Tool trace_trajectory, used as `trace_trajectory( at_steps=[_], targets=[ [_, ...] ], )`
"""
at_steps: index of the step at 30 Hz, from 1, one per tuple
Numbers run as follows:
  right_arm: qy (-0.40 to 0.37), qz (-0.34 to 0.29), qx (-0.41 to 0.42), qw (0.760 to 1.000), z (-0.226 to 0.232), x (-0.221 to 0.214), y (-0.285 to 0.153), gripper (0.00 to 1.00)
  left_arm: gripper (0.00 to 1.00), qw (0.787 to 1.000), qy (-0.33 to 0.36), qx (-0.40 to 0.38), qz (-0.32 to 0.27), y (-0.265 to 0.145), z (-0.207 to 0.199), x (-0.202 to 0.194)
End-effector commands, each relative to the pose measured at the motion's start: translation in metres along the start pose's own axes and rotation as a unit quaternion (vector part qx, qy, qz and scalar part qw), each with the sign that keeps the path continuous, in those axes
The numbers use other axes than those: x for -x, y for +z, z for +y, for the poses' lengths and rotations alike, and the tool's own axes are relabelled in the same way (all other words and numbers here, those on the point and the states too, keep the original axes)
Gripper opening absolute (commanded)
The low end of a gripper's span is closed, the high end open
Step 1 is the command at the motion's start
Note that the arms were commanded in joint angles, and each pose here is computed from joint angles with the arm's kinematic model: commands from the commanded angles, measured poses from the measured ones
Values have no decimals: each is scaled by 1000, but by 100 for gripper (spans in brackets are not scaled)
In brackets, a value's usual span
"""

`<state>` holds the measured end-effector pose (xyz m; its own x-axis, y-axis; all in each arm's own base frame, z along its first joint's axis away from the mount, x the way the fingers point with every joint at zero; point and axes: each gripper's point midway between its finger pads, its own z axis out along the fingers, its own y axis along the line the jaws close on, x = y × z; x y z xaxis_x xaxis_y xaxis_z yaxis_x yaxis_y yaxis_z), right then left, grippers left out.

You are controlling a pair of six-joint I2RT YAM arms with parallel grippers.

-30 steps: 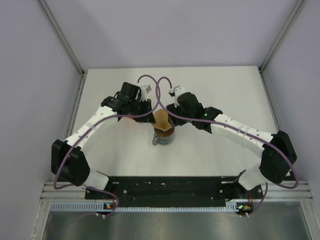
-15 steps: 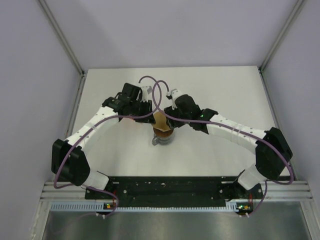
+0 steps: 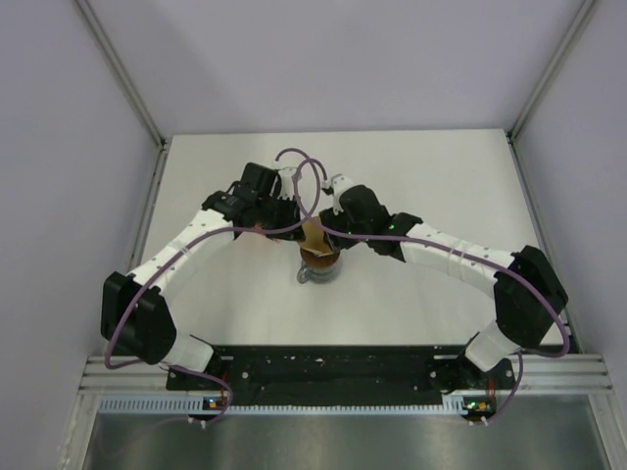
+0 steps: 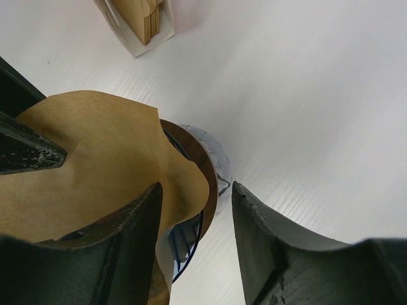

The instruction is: Place the coffee filter in the dripper

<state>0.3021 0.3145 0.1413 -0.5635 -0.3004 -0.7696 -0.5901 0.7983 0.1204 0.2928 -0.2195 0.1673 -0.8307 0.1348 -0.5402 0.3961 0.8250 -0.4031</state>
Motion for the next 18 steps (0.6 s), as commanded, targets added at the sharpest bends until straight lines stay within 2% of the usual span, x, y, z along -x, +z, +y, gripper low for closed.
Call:
trace_trajectory(
  at_steps=[1,10,18],
  targets=[
    [-13,5,-14,1000,-6,2,4,46,32,999,34,33,-24,-2,14,11],
    [-23,15,15,1000,3,0,8,46,35,999,29,15,-6,4,13,-3],
    [-23,14,36,999,5,-1,10,46,35,999,35,7,-13,4,13,3]
  ],
)
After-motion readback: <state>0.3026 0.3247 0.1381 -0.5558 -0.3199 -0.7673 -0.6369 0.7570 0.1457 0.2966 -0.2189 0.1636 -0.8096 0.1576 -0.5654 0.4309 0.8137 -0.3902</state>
